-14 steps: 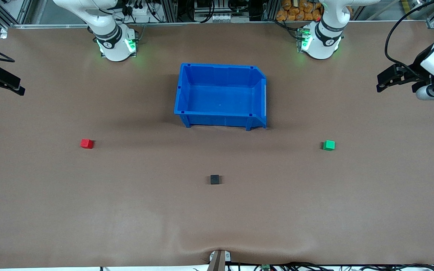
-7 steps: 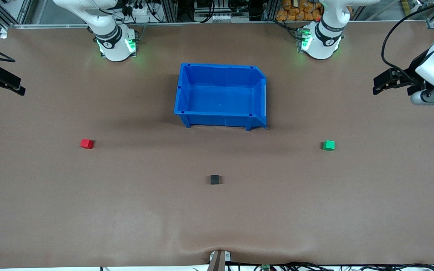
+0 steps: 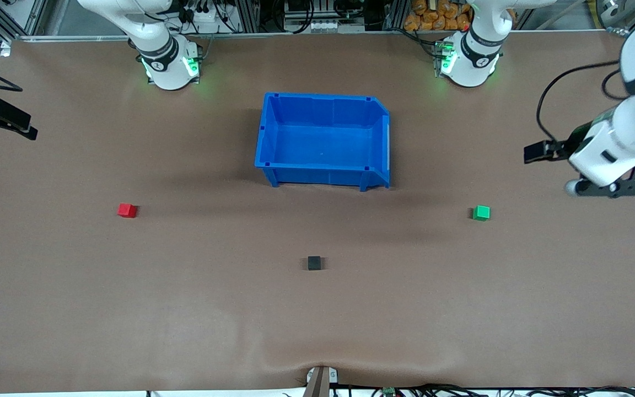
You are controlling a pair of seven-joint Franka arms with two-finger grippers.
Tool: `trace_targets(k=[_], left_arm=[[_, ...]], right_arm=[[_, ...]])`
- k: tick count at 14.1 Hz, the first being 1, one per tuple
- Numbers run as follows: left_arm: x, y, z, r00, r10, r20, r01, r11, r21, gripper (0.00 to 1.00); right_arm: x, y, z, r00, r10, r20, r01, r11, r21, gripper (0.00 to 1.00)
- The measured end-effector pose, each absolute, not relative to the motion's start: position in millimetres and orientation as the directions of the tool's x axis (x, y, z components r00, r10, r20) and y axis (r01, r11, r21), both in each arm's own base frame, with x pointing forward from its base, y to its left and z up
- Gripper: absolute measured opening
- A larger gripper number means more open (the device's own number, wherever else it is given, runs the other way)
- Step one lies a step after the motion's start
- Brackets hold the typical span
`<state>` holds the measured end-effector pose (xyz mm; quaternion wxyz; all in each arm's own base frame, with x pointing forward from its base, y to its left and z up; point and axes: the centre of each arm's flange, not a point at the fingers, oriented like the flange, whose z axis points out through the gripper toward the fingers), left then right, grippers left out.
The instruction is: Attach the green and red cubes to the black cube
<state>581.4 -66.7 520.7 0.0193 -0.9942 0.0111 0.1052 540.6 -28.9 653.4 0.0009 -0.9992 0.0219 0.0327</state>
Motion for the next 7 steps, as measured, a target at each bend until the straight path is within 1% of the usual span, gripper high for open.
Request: trace_targets(k=[3,7], left_arm=[[580.5,-75.8,463.2,0.983,-0.036,-0.179,-0.042,-0.999,-0.03,1.0],[568.7,-74.9,390.6,0.992,-0.039,-0.117,-0.042,-0.999,-0.022,1.0]], right_arm=[[540.7,-29.0,651.4,0.997,-0.044,-0.07,-0.044,-0.999,0.0,1.0],[540.9,-29.2,650.0,0.996,-0.044,-0.072,-0.044,-0.999,0.0,1.0]])
